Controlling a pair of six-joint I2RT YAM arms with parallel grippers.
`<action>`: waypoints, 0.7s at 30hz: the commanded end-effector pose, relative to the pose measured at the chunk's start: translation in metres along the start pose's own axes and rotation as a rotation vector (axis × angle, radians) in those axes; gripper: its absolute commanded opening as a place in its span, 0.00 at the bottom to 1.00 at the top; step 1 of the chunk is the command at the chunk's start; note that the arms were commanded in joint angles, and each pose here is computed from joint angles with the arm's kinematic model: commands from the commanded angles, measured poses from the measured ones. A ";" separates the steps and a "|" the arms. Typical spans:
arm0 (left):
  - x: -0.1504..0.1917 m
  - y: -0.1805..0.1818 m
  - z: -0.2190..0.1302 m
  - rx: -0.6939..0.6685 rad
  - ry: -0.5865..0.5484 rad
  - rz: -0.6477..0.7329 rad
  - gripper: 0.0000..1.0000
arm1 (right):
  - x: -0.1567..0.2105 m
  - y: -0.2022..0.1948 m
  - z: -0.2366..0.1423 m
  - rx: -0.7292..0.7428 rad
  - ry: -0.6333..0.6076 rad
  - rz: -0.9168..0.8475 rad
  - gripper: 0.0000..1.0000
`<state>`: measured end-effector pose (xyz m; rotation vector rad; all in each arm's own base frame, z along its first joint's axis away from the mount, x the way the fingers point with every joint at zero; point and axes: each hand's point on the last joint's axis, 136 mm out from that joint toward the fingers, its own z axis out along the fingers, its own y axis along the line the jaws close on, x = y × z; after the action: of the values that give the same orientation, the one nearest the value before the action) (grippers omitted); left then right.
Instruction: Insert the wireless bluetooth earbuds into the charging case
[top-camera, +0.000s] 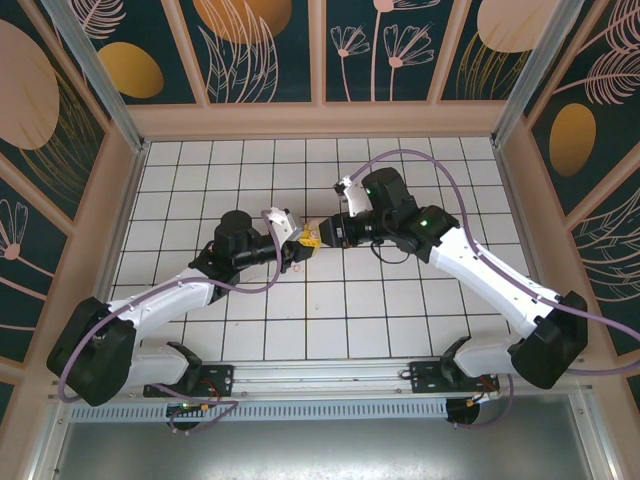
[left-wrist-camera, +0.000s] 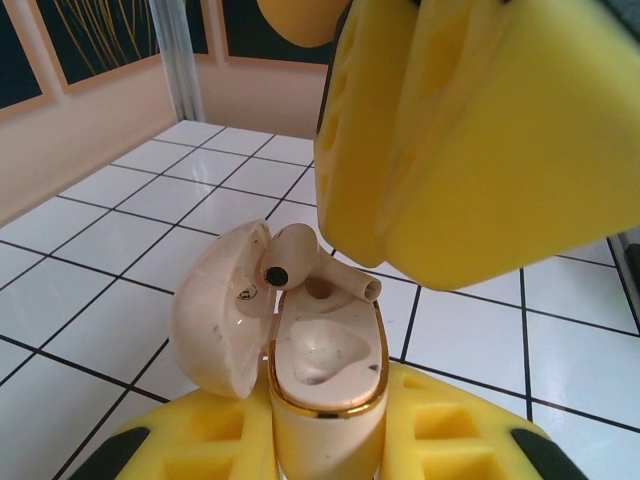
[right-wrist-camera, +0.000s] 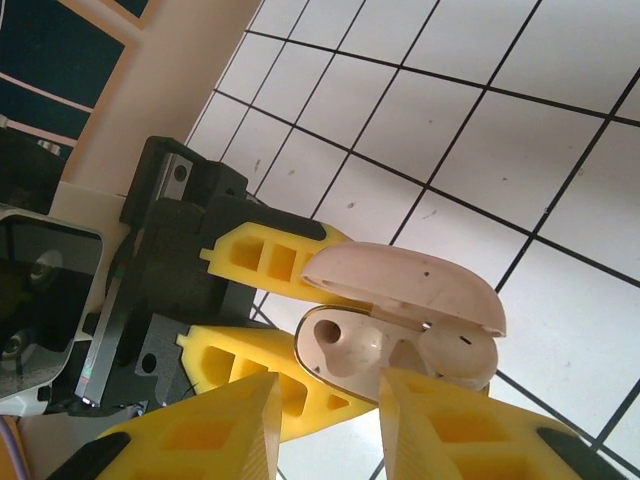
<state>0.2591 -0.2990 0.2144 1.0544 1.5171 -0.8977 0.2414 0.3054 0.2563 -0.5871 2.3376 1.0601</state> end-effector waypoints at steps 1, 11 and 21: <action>-0.010 0.004 0.002 -0.004 -0.024 0.017 0.20 | -0.013 -0.002 -0.009 0.011 -0.035 0.041 0.32; -0.016 0.003 0.002 0.005 -0.043 0.020 0.20 | -0.014 -0.016 -0.007 0.035 -0.036 0.102 0.31; -0.015 0.003 0.002 0.004 -0.041 0.016 0.20 | -0.012 -0.023 -0.007 0.037 -0.028 0.171 0.34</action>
<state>0.2596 -0.2995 0.2119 1.0530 1.5262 -0.9022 0.2609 0.2885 0.2556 -0.3962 2.3873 1.0694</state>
